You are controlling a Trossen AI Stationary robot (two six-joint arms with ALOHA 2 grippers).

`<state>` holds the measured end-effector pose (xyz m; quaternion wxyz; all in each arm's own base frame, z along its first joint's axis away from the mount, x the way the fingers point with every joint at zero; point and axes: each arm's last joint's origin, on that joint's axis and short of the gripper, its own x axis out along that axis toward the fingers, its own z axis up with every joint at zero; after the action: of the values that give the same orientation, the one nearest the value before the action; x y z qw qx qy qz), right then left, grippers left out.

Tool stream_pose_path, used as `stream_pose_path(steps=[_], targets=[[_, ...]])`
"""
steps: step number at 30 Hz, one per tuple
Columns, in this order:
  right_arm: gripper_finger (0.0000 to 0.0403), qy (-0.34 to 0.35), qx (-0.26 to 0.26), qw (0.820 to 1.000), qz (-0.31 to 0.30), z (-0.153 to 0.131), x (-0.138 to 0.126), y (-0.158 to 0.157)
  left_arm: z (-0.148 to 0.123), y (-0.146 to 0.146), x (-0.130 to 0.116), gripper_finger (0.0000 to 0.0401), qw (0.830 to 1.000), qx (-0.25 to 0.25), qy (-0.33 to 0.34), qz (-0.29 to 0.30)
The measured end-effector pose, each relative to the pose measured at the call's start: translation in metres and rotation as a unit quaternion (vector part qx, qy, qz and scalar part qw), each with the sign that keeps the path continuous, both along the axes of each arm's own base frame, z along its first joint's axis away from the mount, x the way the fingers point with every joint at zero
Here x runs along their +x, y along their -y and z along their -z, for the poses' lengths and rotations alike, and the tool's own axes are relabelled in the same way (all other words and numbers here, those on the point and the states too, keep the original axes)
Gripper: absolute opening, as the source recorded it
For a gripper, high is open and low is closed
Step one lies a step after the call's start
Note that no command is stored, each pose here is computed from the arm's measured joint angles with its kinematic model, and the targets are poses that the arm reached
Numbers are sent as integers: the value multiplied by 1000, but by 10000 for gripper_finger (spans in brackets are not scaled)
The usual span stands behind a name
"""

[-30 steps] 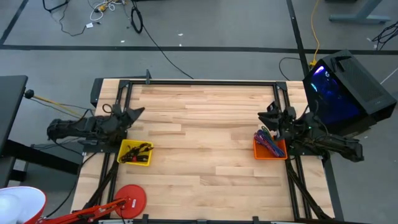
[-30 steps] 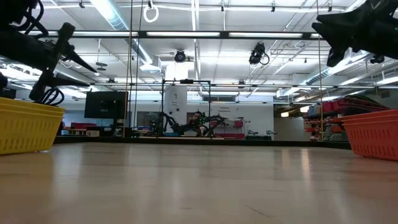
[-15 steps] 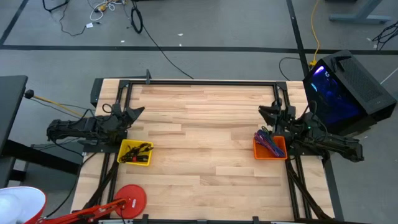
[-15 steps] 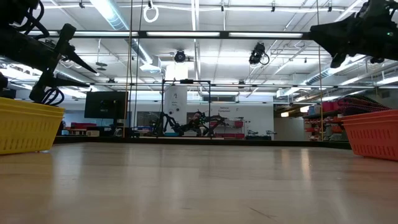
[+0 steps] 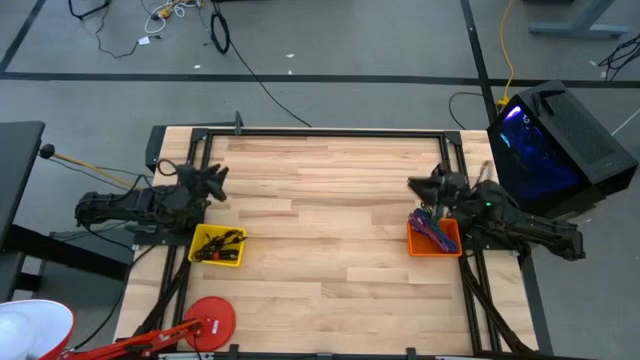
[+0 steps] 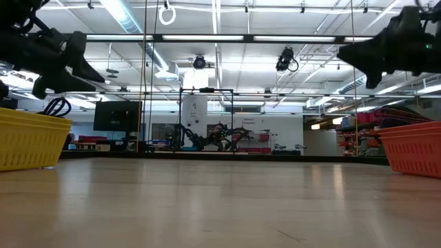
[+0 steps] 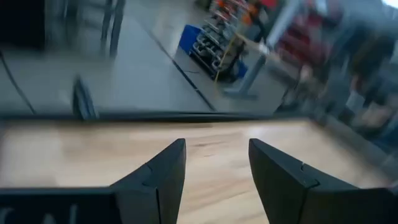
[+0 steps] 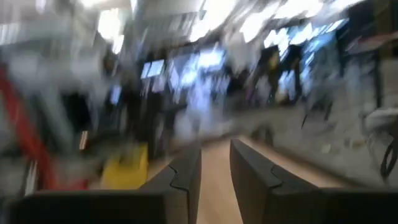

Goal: Pick & Place USB Port
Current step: Return to Home Position

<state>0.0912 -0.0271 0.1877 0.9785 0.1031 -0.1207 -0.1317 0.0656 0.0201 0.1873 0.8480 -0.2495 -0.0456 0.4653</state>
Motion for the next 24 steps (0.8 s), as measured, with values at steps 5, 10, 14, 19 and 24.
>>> stream_pose_path(steps=[5,10,14,19,24], targets=[[87,-118,-28,992,-38,19,4,-2,-4,1,2,181,985,105,-131,40],[87,-140,-29,989,-37,22,7,-1,-13,6,10,181,958,177,-144,172],[87,-151,-42,987,-32,24,7,0,-19,7,12,181,948,208,-132,202],[87,-150,-37,987,-33,24,7,0,-19,7,12,181,950,206,-133,195],[87,-153,-49,986,-30,24,7,0,-14,13,16,181,908,253,-147,301]])
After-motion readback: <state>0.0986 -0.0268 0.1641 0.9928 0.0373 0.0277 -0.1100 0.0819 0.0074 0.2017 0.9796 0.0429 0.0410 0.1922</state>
